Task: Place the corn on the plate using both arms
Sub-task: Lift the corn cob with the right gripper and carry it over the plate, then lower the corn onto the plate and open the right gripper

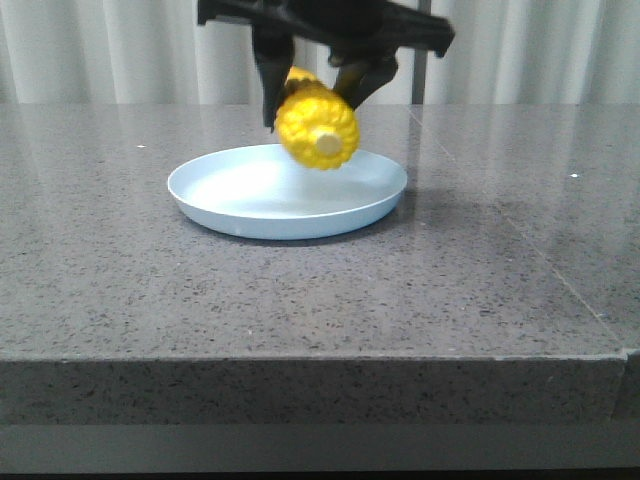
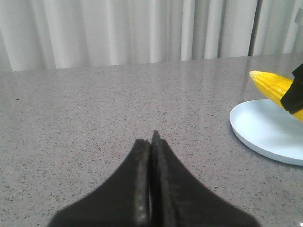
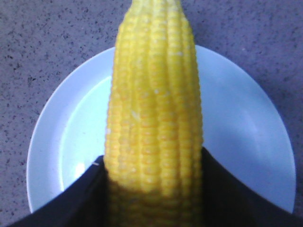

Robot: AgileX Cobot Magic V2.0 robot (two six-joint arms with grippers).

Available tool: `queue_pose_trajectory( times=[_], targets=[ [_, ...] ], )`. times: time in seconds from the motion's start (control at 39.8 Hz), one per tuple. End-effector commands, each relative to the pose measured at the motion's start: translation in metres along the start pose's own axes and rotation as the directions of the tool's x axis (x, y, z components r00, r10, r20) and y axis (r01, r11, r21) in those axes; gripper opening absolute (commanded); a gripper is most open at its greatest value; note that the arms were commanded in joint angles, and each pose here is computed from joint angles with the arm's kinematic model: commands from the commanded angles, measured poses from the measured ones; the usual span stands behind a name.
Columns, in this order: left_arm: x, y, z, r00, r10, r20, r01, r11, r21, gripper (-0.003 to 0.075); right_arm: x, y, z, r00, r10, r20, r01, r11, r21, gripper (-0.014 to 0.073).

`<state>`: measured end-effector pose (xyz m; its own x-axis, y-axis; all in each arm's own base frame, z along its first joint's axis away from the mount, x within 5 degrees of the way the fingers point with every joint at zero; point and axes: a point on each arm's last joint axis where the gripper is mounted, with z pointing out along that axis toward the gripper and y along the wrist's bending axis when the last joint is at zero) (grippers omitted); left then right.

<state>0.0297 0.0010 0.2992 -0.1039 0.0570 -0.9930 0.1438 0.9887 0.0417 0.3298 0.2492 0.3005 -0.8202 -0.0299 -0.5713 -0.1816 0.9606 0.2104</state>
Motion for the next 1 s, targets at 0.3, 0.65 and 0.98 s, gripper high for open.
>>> queue_pose_trajectory(
  times=[0.3,0.65,0.98],
  targets=[
    [-0.014,0.000,-0.002,0.996,-0.003,0.088,0.002,1.000,0.007,-0.0020,-0.012,0.006,-0.008,0.998,0.024,0.064,-0.021,0.999,-0.050,0.0510],
    [-0.014,0.000,-0.002,0.996,-0.003,0.088,0.002,1.000,0.007,-0.0020,-0.025,0.001,-0.048,0.985,0.022,0.170,-0.009,0.997,-0.077,0.0650],
    [-0.014,0.000,-0.002,0.996,-0.003,0.088,0.002,1.000,0.007,-0.0020,-0.042,-0.028,-0.099,0.957,0.084,0.278,-0.064,0.995,-0.078,0.0151]
  ],
)
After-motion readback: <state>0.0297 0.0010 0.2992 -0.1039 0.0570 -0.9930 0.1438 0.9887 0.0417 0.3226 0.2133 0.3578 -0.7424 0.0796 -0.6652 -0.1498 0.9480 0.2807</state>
